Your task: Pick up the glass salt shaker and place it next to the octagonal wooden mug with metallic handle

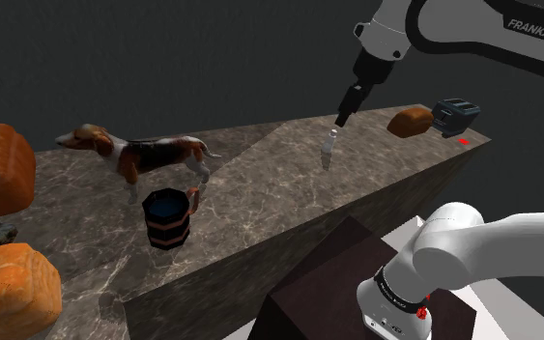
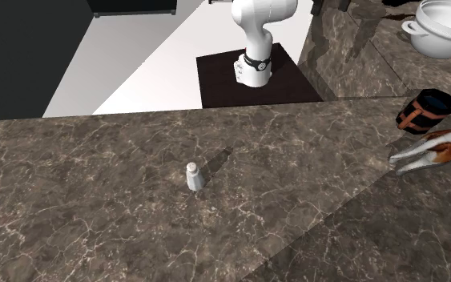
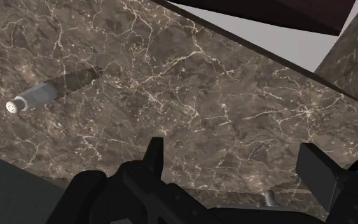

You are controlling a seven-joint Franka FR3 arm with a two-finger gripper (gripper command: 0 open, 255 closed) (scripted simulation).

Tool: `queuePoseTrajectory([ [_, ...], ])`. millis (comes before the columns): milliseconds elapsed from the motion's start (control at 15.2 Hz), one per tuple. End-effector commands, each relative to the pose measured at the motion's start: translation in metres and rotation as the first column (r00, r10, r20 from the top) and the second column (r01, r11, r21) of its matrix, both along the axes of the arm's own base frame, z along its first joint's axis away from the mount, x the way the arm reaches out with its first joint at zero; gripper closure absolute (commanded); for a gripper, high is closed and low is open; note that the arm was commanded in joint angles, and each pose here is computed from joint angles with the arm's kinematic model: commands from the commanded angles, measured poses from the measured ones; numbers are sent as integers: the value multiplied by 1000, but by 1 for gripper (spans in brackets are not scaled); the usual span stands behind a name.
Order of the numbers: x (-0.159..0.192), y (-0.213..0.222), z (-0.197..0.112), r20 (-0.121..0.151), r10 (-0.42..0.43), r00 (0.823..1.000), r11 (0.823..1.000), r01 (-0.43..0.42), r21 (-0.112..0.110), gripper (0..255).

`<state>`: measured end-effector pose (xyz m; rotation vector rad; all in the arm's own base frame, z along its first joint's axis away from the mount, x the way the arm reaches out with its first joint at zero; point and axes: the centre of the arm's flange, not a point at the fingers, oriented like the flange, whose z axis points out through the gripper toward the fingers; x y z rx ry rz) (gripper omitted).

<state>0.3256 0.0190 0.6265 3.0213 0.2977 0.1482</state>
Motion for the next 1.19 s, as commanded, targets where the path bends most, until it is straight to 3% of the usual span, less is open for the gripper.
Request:
queuePoseTrajectory([
  [0,0,0,0,0,0,1000,1000,0,0,0],
  [1122,104,-182,-93,-78,-11,997,1000,11,5,0],
])
